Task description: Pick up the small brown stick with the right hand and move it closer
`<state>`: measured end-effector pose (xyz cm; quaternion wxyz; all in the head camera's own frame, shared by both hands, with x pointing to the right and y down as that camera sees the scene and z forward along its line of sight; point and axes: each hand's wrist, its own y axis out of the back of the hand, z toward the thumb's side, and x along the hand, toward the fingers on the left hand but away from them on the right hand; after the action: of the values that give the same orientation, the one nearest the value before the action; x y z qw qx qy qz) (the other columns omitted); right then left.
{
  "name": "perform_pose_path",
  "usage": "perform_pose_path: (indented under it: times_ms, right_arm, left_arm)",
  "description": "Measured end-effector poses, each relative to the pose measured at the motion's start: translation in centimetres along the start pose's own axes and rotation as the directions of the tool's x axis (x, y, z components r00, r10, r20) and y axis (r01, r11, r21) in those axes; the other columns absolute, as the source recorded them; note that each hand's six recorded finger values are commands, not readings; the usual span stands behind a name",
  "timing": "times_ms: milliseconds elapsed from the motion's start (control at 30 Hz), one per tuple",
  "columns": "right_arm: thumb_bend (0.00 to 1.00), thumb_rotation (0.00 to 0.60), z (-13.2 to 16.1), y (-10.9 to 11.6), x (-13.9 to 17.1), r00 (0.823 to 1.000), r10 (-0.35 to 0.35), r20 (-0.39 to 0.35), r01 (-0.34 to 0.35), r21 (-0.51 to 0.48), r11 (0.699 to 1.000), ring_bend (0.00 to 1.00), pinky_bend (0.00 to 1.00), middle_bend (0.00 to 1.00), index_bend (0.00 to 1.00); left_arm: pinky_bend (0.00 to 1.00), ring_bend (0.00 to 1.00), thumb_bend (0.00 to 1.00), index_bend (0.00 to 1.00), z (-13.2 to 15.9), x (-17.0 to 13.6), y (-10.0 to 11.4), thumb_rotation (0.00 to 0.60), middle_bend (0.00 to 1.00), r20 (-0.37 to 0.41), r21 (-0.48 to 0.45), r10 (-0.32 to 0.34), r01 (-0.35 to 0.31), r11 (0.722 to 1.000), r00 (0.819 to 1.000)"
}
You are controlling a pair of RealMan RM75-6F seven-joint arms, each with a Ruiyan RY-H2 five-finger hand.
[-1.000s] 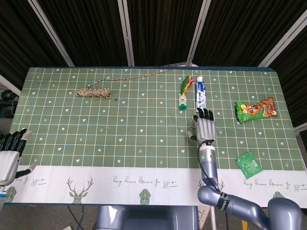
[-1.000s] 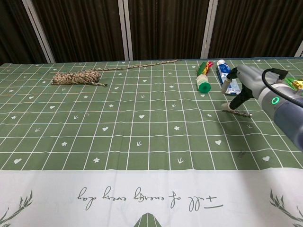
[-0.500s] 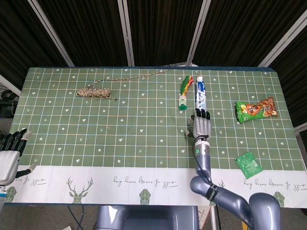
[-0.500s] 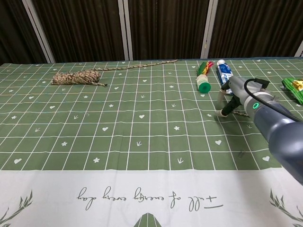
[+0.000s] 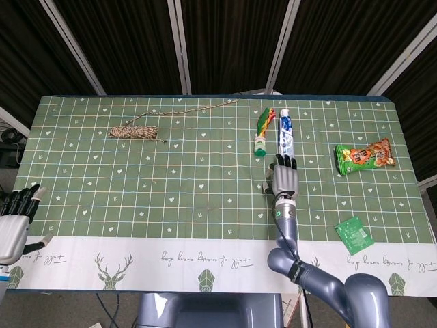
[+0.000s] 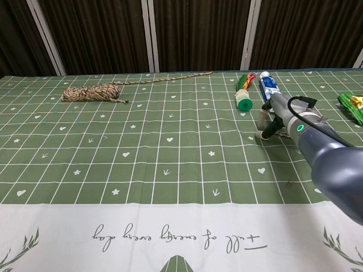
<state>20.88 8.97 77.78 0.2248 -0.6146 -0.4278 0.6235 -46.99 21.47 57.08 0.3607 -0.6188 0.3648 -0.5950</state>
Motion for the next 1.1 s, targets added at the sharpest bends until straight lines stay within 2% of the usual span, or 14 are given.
perform_pose_path:
  times_ms: [1100]
  right_arm:
    - [0.3, 0.6, -1.1, -0.1, 0.1, 0.998, 0.031, 0.051, -0.033, 0.033, 0.999, 0.0, 0.0, 0.1, 0.51]
  left_arm:
    - [0.0, 0.0, 0.15, 0.0, 0.1, 0.0, 0.0, 0.6, 0.0, 0.004, -0.024, -0.002, 0.002, 1.0, 1.0]
